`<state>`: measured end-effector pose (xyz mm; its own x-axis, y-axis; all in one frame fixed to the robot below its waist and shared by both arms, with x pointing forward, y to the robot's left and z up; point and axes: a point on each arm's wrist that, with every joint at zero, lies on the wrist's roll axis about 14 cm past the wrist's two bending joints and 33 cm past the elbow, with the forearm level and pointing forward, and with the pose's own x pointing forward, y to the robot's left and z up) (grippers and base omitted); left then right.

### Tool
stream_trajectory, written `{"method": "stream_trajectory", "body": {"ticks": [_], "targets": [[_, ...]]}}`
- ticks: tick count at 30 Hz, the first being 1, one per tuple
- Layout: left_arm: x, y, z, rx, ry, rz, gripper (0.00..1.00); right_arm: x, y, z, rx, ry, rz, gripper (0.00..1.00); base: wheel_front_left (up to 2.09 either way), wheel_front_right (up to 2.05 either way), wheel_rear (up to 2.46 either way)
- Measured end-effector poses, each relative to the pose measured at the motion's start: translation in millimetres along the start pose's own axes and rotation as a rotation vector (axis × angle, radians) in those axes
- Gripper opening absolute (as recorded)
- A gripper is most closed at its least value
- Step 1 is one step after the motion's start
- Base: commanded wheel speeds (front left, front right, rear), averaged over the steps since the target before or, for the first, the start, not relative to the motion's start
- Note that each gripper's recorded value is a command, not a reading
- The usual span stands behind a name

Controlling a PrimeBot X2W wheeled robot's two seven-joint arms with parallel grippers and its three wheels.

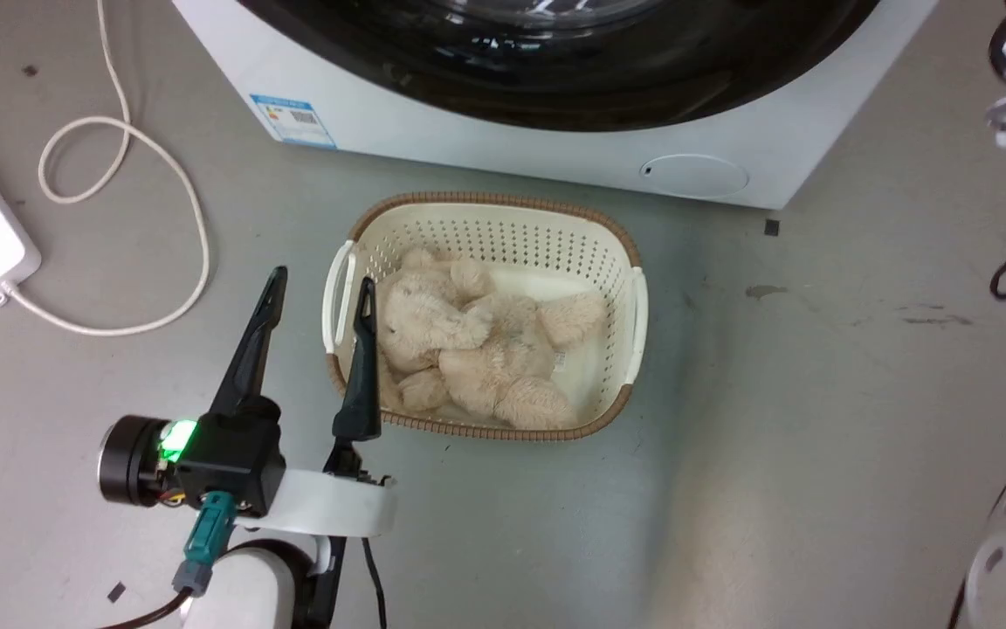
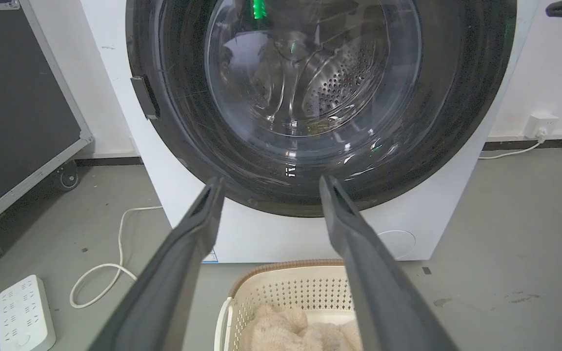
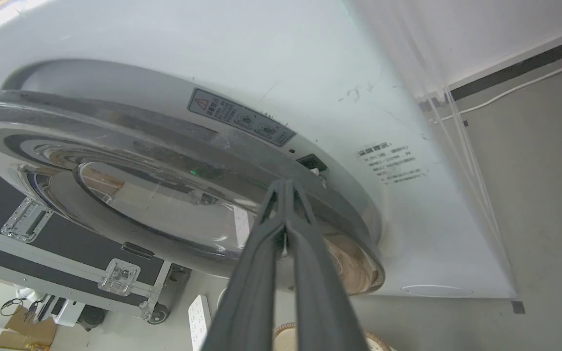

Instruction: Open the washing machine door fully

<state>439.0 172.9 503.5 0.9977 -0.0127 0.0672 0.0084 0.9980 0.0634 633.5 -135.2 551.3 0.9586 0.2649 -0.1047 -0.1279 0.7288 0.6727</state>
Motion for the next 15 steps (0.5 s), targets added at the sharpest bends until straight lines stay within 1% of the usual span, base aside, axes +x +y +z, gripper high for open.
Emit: {"method": "stream_trajectory", "body": {"ticks": [5, 10, 15], "targets": [[2.5, -0.4, -0.4, 0.004, -0.008, 0.001, 1.0, 18.2, -3.1, -7.9, 0.086, 0.085, -0.001, 0.0, 0.0, 0.0, 0.0], [1.6, 1.0, -4.6, 0.009, -0.001, 0.009, 1.0, 33.9, -5.6, -9.3, 0.146, 0.16, 0.002, 0.0, 0.0, 0.0, 0.0], [3.6, 1.3, -6.3, 0.01, -0.006, 0.01, 1.0, 49.2, -1.1, -3.6, 0.221, 0.193, 0.029, 0.0, 0.0, 0.0, 0.0]]}}
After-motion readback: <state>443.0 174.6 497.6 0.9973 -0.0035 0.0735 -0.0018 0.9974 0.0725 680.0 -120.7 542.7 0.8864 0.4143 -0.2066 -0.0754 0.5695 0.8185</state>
